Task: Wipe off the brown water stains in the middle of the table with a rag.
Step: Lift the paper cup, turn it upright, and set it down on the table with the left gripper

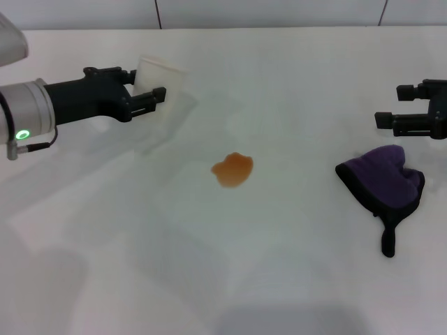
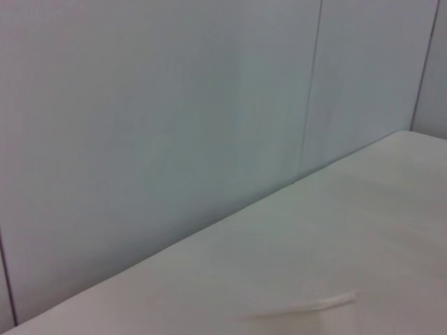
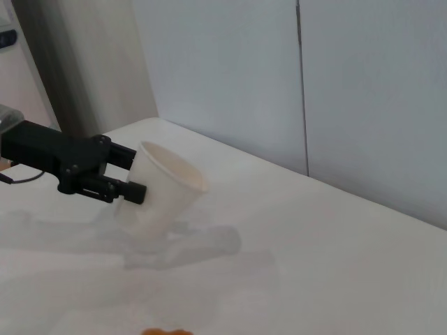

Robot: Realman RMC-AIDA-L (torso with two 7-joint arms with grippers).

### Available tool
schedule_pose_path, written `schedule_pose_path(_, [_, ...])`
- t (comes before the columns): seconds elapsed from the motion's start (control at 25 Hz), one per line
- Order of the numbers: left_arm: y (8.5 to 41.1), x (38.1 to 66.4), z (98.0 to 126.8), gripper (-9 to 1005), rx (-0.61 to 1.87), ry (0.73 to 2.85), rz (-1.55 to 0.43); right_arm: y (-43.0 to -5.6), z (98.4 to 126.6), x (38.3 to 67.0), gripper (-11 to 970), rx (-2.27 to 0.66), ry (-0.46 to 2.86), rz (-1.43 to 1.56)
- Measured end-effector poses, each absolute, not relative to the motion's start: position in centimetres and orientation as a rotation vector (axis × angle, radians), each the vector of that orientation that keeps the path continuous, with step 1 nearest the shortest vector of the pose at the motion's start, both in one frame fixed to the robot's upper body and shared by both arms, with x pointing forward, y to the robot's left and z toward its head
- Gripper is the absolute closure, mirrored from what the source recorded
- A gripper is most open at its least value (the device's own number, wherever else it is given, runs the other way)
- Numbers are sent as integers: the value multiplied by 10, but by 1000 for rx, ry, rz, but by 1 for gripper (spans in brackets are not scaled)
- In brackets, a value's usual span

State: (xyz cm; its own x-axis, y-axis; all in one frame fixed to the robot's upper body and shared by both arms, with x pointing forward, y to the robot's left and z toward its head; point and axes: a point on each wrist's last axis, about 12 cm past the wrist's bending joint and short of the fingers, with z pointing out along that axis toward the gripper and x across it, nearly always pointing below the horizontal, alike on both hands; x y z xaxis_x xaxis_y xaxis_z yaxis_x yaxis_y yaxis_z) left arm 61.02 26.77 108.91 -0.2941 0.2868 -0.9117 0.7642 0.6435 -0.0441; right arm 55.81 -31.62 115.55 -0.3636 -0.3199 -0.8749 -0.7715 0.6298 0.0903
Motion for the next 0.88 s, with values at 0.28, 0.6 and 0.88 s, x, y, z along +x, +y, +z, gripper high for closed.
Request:
schedule_pose_path(0.28, [260, 609, 1079, 447, 845, 1856, -580, -315, 1155, 558, 222, -867, 1947, 632])
schedule_pose_path(0.6, [259, 606, 1071, 446, 808, 1831, -551, -314, 1155, 558, 222, -872, 1947, 628])
schedule_pose_path(0.88, [255, 606, 1064, 446, 811, 1834, -525, -312, 1157, 559, 223, -884, 1939, 629])
